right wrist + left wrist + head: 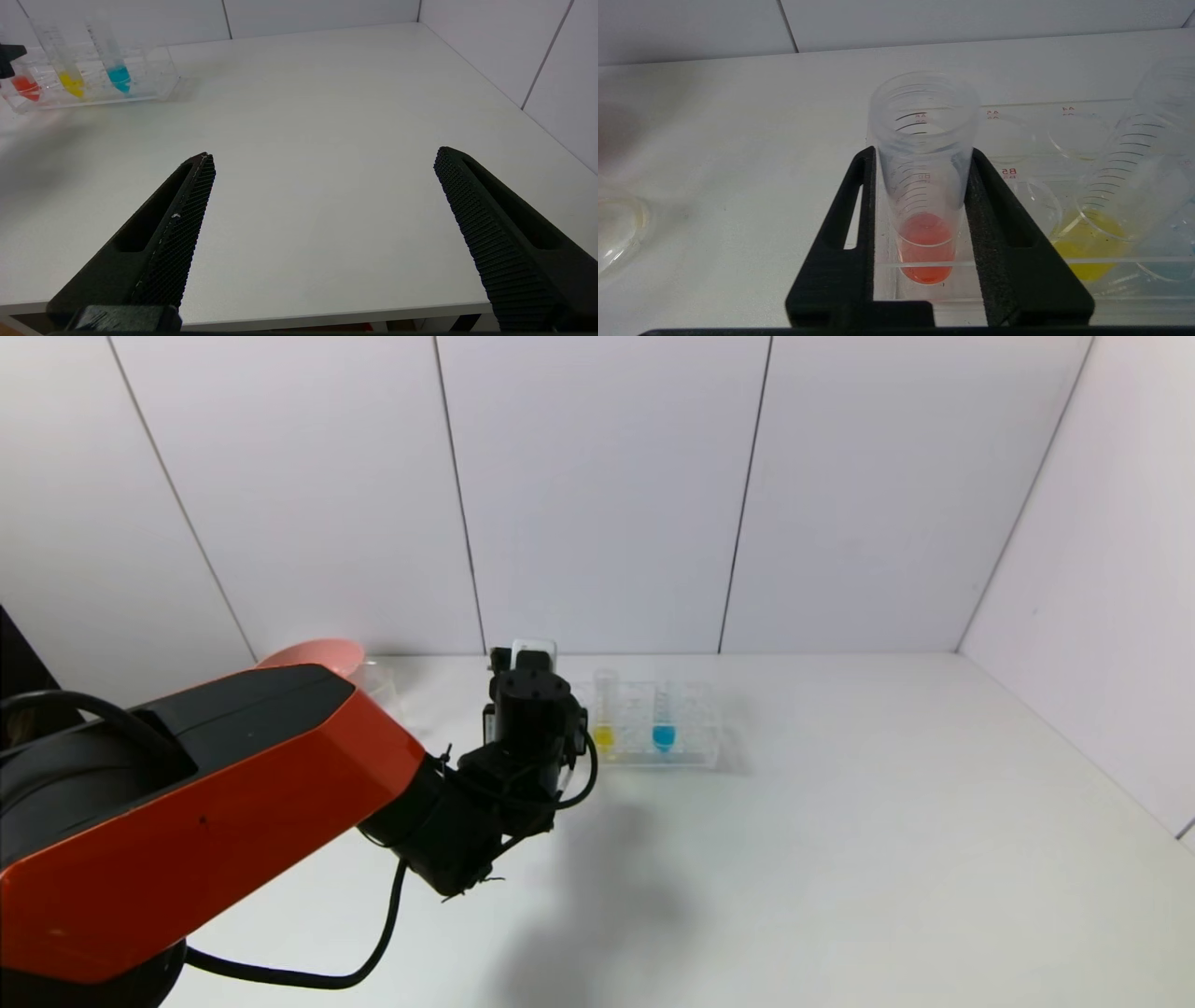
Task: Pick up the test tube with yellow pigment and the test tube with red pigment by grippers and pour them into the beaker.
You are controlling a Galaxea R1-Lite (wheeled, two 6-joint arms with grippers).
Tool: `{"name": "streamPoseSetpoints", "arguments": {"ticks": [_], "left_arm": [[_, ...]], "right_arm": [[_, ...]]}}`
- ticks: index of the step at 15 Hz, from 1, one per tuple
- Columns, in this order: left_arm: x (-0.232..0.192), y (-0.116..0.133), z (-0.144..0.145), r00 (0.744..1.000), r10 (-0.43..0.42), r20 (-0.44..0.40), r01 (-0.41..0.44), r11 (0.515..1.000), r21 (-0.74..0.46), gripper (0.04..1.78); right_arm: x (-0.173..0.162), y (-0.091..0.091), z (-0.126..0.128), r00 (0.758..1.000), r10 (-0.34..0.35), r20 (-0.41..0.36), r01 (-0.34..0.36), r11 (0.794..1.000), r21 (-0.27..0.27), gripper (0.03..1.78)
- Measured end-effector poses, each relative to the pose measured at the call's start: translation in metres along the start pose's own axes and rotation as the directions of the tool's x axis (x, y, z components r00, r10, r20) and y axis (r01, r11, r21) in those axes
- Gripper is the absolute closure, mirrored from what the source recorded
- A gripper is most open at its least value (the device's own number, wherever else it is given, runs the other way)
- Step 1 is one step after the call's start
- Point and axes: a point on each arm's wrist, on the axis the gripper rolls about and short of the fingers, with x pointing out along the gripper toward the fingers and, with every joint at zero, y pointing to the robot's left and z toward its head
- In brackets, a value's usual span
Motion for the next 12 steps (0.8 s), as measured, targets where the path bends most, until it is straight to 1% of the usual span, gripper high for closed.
{"name": "streamPoseSetpoints", "arguments": {"ticks": [2, 9, 12], "left_arm": [[0.0, 0.0, 0.0, 1.0, 0.0, 0.001, 0.0, 1.0, 0.001, 1.37], [0.0, -0.001, 0.004, 1.0, 0.005, 0.009, -0.005, 1.0, 0.001, 1.37], [0.0, -0.002, 0.022, 0.999, 0.001, 0.043, -0.002, 1.0, 0.02, 1.37]], "right_arm": [[0.0, 0.0, 0.0, 1.0, 0.0, 0.0, 0.0, 1.0, 0.0, 0.1], [0.0, 0.0, 0.0, 1.0, 0.0, 0.0, 0.0, 1.0, 0.0, 0.1], [0.0, 0.0, 0.0, 1.0, 0.0, 0.0, 0.0, 1.0, 0.0, 0.1]]}}
